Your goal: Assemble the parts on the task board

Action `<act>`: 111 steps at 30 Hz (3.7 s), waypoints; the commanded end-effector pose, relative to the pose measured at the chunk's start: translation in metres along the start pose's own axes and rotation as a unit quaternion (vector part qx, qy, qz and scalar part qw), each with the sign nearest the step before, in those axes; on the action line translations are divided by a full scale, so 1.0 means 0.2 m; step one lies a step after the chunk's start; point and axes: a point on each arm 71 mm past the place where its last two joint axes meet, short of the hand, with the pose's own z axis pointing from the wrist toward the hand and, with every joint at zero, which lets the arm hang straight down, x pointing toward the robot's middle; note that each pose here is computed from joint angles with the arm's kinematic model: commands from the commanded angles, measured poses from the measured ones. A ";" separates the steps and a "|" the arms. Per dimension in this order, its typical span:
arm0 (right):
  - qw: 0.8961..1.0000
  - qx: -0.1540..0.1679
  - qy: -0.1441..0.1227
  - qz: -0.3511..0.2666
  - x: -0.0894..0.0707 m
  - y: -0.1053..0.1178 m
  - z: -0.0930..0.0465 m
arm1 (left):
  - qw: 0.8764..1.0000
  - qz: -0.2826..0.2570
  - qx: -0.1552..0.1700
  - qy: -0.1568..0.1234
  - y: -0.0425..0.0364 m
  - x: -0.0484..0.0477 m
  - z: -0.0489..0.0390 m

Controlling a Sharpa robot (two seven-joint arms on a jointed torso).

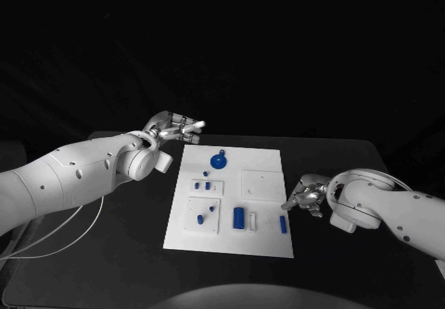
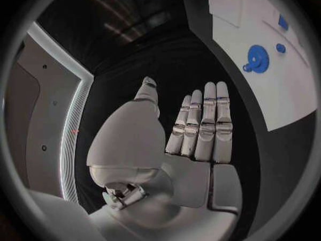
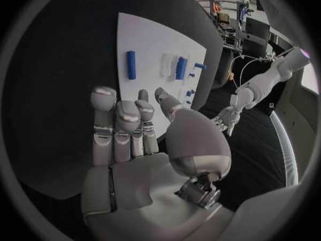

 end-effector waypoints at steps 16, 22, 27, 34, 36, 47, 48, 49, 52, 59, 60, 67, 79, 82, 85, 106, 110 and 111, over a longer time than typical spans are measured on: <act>0.995 0.062 0.010 -0.077 0.15 -0.05 0.04 | 1.000 0.000 0.005 0.004 0.001 0.011 -0.007; 0.994 0.065 0.016 -0.082 0.21 -0.04 0.06 | 1.000 0.001 0.004 0.006 0.005 0.016 -0.007; 0.994 0.063 0.011 -0.084 0.23 -0.03 0.08 | 1.000 0.000 0.003 0.008 0.007 0.018 -0.008; 0.993 0.063 -0.003 -0.099 0.26 0.00 0.12 | 1.000 0.000 0.001 0.010 0.010 0.021 -0.008; 0.992 0.064 -0.006 -0.105 0.27 0.00 0.13 | 1.000 0.000 0.001 0.011 0.011 0.022 -0.008; 0.987 0.078 -0.021 -0.138 0.30 -0.02 0.17 | 1.000 -0.001 -0.002 0.014 0.014 0.027 -0.008; 0.987 0.079 -0.022 -0.141 0.31 -0.02 0.18 | 1.000 -0.001 -0.002 0.014 0.014 0.027 -0.008; 0.986 0.080 -0.022 -0.142 0.31 -0.02 0.18 | 1.000 -0.001 -0.003 0.014 0.014 0.028 -0.008; 0.986 0.081 -0.021 -0.146 0.33 -0.02 0.19 | 1.000 -0.001 -0.003 0.015 0.015 0.029 -0.008; 0.989 0.076 -0.015 -0.129 0.35 -0.01 0.19 | 1.000 -0.001 -0.006 0.016 0.018 0.028 -0.009; 0.989 0.075 -0.015 -0.123 0.35 -0.01 0.19 | 1.000 -0.001 -0.006 0.016 0.018 0.027 -0.009; 0.996 0.063 -0.011 -0.065 0.36 0.00 0.18 | 1.000 -0.001 -0.009 0.016 0.021 0.023 -0.012; 0.998 0.034 0.002 0.055 0.34 0.05 0.12 | 1.000 -0.001 -0.011 0.016 0.023 0.023 -0.012; 0.997 0.029 0.006 0.071 0.34 0.07 0.12 | 1.000 -0.001 -0.011 0.017 0.024 0.024 -0.012; 0.996 0.023 0.012 0.084 0.34 0.09 0.11 | 1.000 0.000 -0.012 0.018 0.024 0.024 -0.011; 0.997 0.004 0.032 0.069 0.39 0.23 0.15 | 1.000 0.000 -0.012 0.021 0.021 0.038 -0.006; 0.997 0.004 0.031 0.065 0.40 0.25 0.16 | 1.000 0.000 -0.012 0.022 0.021 0.039 -0.006; 0.997 0.004 0.031 0.065 0.40 0.25 0.17 | 1.000 0.000 -0.012 0.022 0.021 0.039 -0.006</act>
